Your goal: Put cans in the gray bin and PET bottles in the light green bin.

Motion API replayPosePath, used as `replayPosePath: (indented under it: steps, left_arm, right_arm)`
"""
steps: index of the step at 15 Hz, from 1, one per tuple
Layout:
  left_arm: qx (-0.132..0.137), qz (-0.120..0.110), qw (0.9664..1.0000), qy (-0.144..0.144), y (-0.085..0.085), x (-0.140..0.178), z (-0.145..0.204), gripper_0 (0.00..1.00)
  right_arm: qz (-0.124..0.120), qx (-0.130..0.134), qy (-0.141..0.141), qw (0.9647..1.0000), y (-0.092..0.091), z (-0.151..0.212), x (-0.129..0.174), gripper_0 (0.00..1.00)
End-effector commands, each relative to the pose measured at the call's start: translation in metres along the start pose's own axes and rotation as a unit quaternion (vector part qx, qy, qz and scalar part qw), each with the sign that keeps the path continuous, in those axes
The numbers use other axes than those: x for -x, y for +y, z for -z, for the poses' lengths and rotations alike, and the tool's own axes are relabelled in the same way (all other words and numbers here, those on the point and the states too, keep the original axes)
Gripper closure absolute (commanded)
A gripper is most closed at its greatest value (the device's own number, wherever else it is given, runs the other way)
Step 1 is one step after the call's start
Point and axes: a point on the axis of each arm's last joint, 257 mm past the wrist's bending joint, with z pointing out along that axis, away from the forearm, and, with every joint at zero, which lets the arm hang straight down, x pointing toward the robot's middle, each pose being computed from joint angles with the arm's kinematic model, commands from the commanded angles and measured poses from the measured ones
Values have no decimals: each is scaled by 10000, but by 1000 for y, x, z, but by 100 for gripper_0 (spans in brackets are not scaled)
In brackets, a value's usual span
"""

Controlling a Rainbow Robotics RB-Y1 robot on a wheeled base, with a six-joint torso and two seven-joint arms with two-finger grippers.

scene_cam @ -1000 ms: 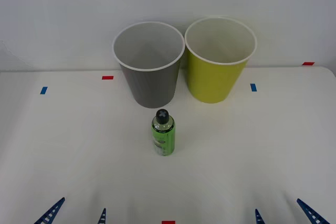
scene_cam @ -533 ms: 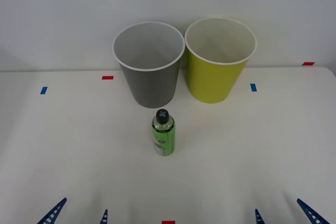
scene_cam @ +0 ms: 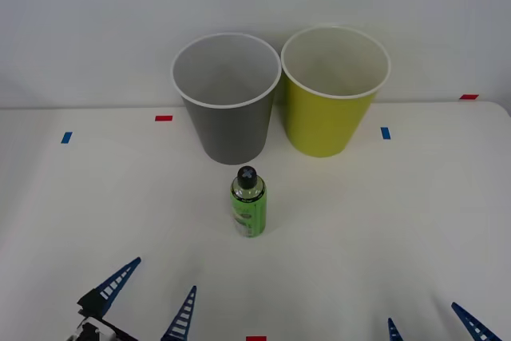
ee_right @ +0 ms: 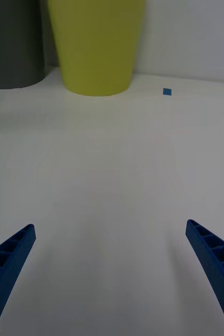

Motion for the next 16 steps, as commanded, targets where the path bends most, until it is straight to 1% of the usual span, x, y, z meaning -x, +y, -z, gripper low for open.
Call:
replayPosePath:
  steps: [1,3,6,8,9,10,12,14,16]
  left_arm:
    - [-299,73,9995,-6,-10,2,-22,0]
    - [-440,7,9990,36,-7,4,-44,0]
    - [-624,21,9980,51,-12,10,-73,0]
    - [-745,166,9971,55,-22,14,-90,0]
    - [-758,269,9967,49,-26,17,-97,0]
    - [-776,307,9965,58,-28,19,-104,0]
    - [-831,337,9960,41,-32,24,-114,0]
    - [-895,317,9955,74,-35,27,-126,0]
    - [-931,353,9950,106,-41,33,-144,0]
  right_arm:
    - [0,0,0,10000,0,0,0,0]
    - [0,0,0,10000,0,0,0,0]
    - [0,0,0,10000,0,0,0,0]
    - [0,0,0,10000,0,0,0,0]
    - [0,0,0,10000,0,0,0,0]
    - [0,0,0,10000,0,0,0,0]
    - [0,0,0,10000,0,0,0,0]
    - [0,0,0,10000,0,0,0,0]
    - [0,0,0,10000,0,0,0,0]
